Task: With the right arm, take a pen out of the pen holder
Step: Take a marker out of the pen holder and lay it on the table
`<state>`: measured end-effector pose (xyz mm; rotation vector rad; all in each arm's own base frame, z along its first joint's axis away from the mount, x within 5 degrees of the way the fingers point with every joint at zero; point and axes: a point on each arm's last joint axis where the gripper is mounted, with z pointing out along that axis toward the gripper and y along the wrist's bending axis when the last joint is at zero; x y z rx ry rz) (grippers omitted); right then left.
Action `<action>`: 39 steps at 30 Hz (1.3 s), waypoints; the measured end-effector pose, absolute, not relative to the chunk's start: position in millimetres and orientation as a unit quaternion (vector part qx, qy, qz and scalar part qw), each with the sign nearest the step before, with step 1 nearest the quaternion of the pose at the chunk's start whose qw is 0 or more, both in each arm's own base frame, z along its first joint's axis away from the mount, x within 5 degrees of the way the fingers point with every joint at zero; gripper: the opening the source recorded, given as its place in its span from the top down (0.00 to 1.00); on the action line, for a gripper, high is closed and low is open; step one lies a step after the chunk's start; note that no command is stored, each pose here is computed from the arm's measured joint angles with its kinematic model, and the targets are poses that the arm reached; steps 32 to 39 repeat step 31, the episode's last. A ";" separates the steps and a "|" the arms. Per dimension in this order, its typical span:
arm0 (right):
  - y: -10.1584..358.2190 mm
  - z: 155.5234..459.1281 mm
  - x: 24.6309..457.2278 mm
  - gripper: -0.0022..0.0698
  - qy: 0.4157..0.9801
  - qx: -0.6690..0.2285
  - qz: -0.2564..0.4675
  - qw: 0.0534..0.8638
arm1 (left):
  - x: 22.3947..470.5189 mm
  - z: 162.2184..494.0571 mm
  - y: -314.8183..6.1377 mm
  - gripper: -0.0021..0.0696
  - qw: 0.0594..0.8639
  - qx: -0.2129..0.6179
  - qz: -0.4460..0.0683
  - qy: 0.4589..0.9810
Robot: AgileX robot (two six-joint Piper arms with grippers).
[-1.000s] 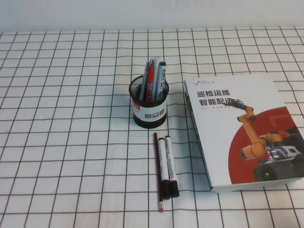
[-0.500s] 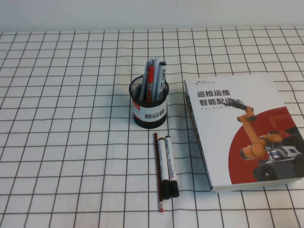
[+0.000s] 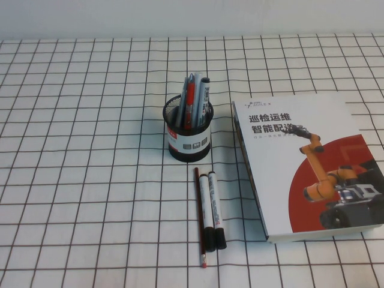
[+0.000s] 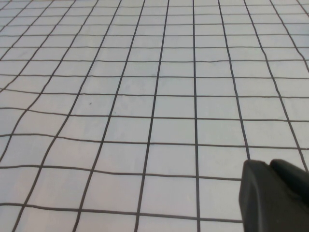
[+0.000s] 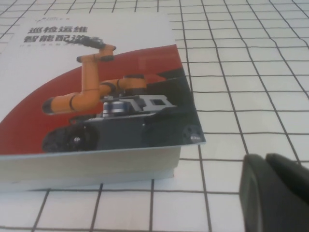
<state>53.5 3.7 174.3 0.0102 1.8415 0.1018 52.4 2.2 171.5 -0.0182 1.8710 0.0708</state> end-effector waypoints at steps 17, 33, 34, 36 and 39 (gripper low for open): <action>6.8 174.2 53.2 0.99 0.795 -0.045 0.028 0.605 | 52.4 171.5 2.2 0.97 0.593 -0.008 0.030 0.805; 6.9 174.1 53.2 0.99 0.795 -0.044 0.029 0.604 | 52.4 171.5 2.2 0.97 0.593 -0.008 0.030 0.805; 6.9 174.1 53.2 0.99 0.795 -0.044 0.029 0.604 | 52.4 171.5 2.2 0.97 0.593 -0.008 0.030 0.805; 6.9 174.1 53.2 0.99 0.795 -0.044 0.029 0.604 | 52.4 171.5 2.2 0.97 0.593 -0.008 0.030 0.805; 6.9 174.1 53.2 0.99 0.795 -0.044 0.029 0.604 | 52.4 171.5 2.2 0.97 0.593 -0.008 0.030 0.805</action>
